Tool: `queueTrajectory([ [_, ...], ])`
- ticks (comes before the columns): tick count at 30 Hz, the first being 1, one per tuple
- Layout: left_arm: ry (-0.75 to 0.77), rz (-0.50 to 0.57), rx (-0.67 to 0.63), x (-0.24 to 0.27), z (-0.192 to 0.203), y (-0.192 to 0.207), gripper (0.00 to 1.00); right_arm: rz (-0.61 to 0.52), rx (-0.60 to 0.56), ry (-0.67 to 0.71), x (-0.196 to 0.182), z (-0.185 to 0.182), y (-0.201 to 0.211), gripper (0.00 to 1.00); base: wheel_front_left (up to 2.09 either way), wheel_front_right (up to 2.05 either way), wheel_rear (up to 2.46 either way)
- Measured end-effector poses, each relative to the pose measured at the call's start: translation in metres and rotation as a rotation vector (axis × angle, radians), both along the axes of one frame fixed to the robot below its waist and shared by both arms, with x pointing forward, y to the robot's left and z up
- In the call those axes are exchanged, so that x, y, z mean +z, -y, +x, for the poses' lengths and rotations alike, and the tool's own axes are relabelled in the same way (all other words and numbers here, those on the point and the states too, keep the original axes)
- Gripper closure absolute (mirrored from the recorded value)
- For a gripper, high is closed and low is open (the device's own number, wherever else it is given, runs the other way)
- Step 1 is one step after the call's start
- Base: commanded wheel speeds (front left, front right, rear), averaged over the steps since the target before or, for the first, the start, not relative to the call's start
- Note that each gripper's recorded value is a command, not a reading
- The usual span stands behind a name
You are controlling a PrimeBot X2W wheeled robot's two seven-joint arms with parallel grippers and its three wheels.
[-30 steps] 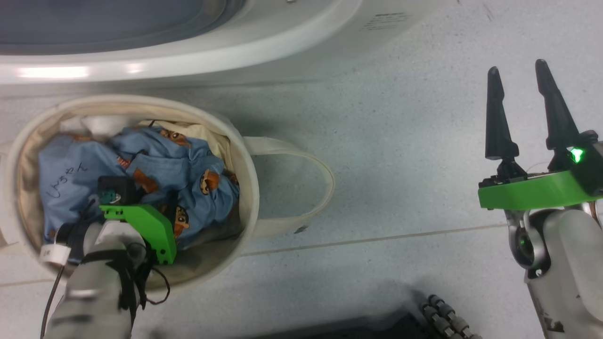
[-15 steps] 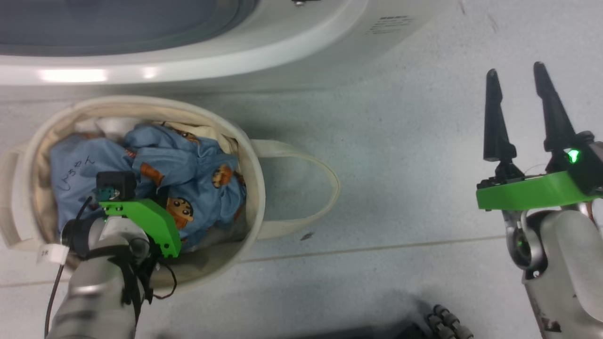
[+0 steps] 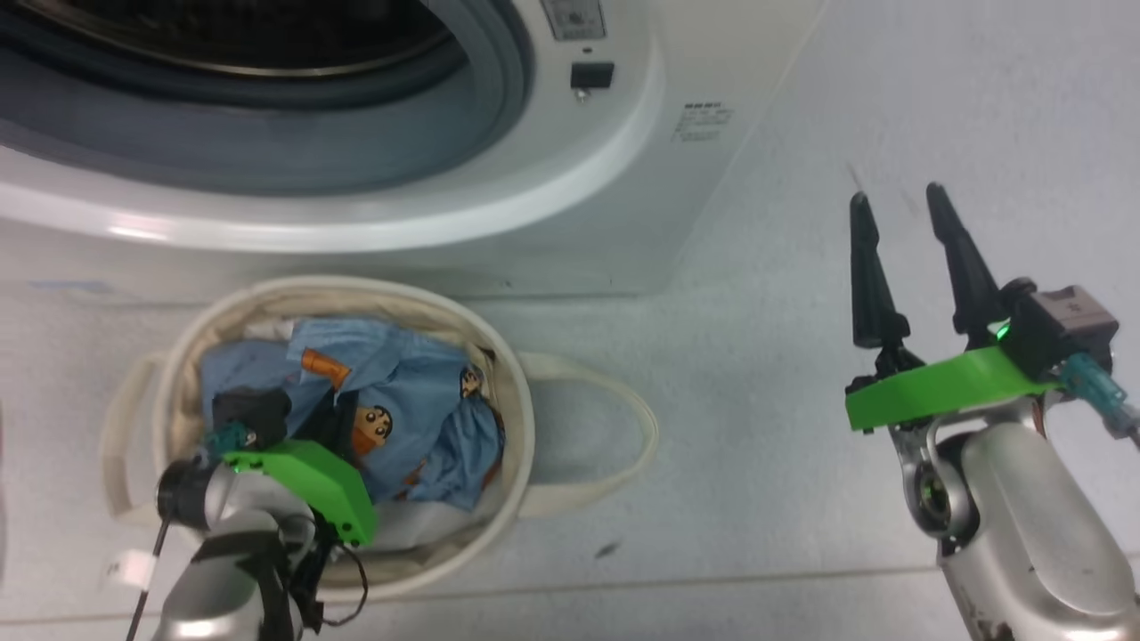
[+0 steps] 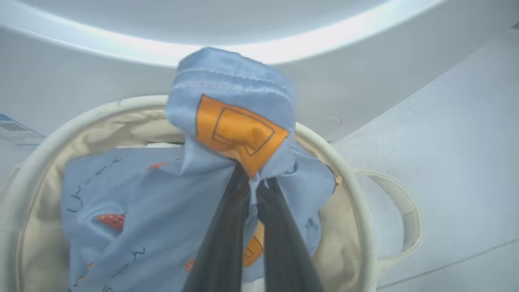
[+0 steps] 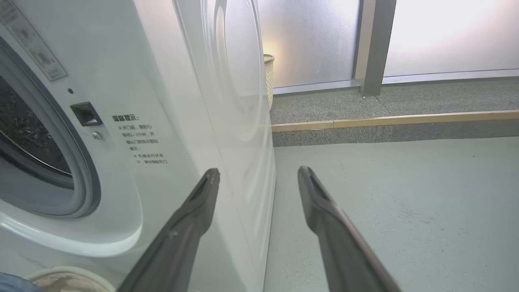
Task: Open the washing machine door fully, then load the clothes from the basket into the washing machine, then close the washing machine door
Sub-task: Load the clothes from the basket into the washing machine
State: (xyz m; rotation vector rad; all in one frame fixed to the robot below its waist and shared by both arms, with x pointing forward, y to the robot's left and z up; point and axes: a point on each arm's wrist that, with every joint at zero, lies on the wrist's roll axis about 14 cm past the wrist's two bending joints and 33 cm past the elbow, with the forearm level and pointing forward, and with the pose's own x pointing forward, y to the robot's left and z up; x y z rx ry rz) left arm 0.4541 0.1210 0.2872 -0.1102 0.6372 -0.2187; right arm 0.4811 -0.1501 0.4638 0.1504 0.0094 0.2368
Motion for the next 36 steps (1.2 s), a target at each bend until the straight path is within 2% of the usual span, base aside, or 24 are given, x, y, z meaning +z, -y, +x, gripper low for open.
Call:
queueTrajectory([
  [10,0.275,-0.056,0.102,0.096,-0.011,-0.024,1.00,0.049,0.050,0.055,0.039,-0.035,-0.021,0.00,0.00,0.00,0.00],
  [20,0.582,-0.199,0.190,0.203,-0.029,-0.036,1.00,0.077,0.093,0.091,0.061,-0.071,-0.036,0.00,0.00,0.00,0.00],
  [28,0.686,-0.217,0.215,0.238,-0.037,-0.046,1.00,0.078,0.131,0.119,0.072,-0.081,-0.048,0.00,0.00,0.00,0.00],
  [36,0.788,-0.245,0.222,0.280,-0.010,-0.046,1.00,0.061,0.124,0.110,0.069,-0.084,-0.041,0.00,0.00,0.00,0.00],
])
